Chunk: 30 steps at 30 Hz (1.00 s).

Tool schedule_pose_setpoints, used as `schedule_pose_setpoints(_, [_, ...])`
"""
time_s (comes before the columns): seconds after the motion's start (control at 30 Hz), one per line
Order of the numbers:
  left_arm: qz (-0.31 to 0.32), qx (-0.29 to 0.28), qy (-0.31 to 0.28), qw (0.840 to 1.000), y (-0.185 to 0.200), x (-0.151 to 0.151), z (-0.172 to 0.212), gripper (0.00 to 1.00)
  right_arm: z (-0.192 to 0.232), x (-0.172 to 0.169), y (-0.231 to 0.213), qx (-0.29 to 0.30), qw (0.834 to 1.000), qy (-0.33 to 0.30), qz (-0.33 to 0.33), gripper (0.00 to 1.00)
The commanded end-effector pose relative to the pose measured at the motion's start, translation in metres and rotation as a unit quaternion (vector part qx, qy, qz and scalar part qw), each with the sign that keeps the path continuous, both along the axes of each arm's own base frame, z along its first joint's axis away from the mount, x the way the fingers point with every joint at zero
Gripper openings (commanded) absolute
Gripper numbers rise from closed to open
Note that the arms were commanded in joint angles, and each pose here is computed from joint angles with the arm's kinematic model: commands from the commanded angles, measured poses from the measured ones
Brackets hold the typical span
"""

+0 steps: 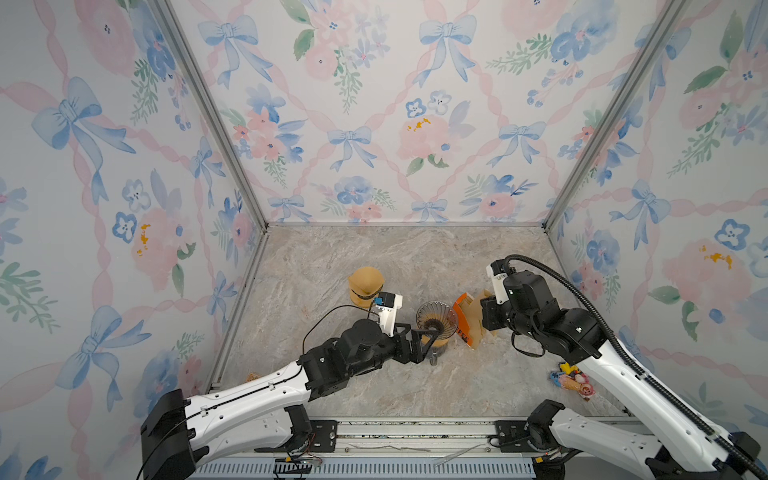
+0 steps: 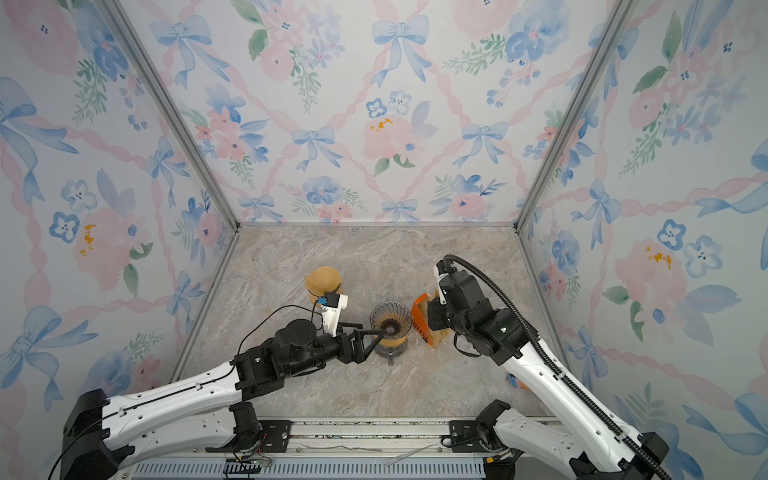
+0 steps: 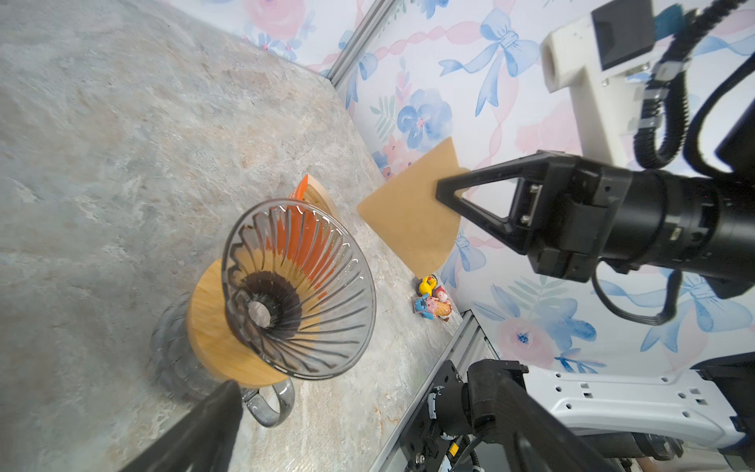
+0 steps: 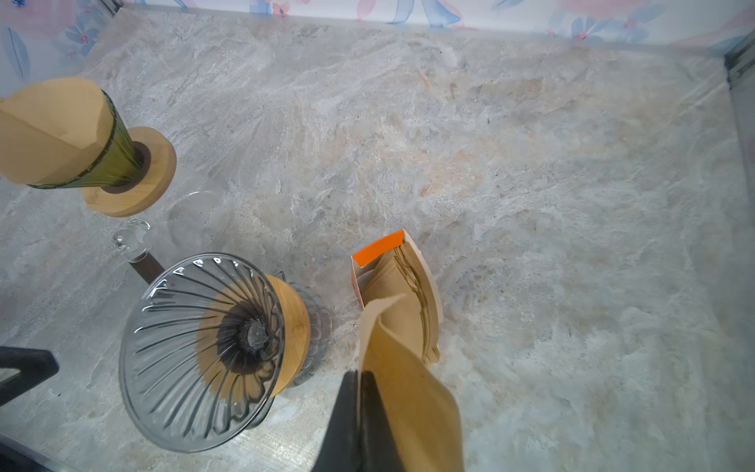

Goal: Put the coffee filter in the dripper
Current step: 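Pull the brown filter out and carry it over the glass dripper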

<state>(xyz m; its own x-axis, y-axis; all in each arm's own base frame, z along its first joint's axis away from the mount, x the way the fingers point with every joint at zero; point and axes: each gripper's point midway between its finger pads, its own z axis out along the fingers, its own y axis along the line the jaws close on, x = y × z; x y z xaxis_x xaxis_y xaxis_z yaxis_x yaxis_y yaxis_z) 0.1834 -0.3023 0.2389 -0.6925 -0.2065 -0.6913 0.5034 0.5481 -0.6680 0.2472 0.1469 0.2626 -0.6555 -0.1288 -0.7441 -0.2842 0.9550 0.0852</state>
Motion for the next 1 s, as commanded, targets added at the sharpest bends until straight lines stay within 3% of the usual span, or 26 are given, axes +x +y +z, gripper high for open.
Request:
schedule_pose_setpoints(0.0, [-0.007, 0.012, -0.005, 1.000, 0.007, -0.003, -0.008, 0.98, 0.014, -0.009, -0.006, -0.034, 0.999, -0.001, 0.008, 0.01])
schedule_pose_setpoints(0.17, [-0.002, 0.027, -0.004, 1.000, 0.013, -0.002, -0.012, 0.98, 0.035, -0.015, 0.017, -0.032, 0.998, -0.004, 0.055, 0.02])
schedule_pose_setpoints(0.43, [0.008, 0.037, -0.014, 0.999, 0.023, 0.005, -0.005, 0.98, 0.039, -0.016, 0.061, -0.076, 0.990, 0.004, 0.116, 0.02])
schedule_pose_setpoints(0.97, [0.015, 0.031, -0.010, 0.999, 0.030, 0.003, -0.007, 0.98, -0.005, -0.009, 0.117, -0.116, 0.978, 0.064, 0.161, 0.05])
